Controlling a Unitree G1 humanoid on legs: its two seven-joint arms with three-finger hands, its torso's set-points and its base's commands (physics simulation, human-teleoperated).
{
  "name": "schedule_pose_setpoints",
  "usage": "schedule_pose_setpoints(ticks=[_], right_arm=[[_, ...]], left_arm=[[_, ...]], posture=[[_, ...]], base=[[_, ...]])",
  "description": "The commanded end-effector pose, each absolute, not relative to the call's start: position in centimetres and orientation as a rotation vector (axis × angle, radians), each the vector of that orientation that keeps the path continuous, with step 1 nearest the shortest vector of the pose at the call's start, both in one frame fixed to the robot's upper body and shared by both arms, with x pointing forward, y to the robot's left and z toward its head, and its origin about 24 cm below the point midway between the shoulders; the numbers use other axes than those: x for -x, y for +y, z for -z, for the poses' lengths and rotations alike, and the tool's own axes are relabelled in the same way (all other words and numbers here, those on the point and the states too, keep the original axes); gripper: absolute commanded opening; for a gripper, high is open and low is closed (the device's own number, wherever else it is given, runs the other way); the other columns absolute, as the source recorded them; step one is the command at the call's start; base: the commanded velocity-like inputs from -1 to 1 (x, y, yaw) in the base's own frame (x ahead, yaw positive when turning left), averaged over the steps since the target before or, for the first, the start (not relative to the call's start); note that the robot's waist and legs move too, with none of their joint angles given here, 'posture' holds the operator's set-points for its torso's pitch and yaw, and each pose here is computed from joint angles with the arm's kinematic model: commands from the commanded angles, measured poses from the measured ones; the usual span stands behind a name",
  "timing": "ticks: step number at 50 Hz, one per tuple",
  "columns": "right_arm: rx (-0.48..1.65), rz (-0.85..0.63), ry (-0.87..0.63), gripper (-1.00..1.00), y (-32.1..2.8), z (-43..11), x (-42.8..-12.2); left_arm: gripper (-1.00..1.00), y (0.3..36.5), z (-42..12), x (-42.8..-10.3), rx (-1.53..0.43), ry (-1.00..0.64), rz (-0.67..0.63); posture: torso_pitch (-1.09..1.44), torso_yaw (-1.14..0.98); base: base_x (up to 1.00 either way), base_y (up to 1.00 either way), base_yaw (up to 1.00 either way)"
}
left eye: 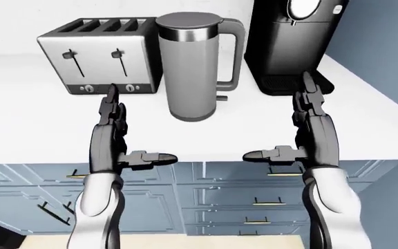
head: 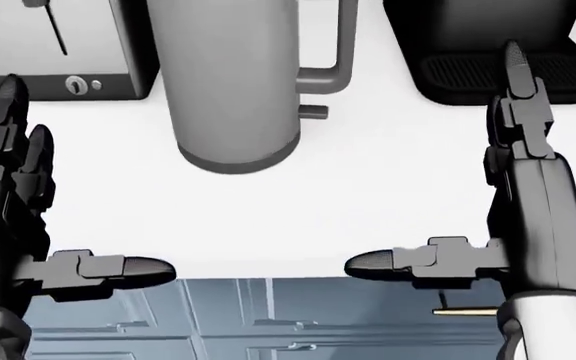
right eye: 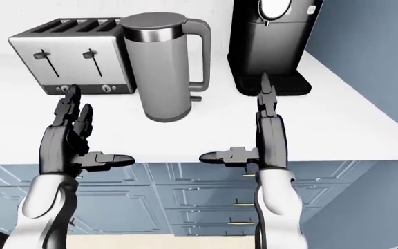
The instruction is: Press down the lever to turn on the electric kettle.
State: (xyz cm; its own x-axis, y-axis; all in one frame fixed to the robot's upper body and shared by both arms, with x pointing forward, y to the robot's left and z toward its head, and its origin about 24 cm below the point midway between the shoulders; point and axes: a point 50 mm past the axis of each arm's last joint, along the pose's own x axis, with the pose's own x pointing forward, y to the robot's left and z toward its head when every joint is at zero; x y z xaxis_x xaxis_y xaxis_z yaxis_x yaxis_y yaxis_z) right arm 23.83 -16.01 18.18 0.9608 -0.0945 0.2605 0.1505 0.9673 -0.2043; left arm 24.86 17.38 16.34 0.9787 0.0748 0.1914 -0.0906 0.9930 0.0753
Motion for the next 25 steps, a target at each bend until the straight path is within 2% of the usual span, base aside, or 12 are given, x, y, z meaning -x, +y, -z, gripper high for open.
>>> schedule_pose_setpoints(ticks=[1, 25], right_arm=[[0.222, 0.109, -0.35, 1.0, -15.53, -19.72, -23.36], [0.22, 0.101, -0.356, 1.0, -15.41, -19.8, -23.23]], left_arm=[[1.0, 17.54, -18.03, -24.43, -0.096, -0.287, -0.099], [1.0, 17.55, -18.05, -24.41, -0.096, -0.288, -0.1]], posture=[[0.0, 0.0], [0.0, 0.0]], base=[[0.12, 0.0, 0.0], [0.12, 0.0, 0.0]])
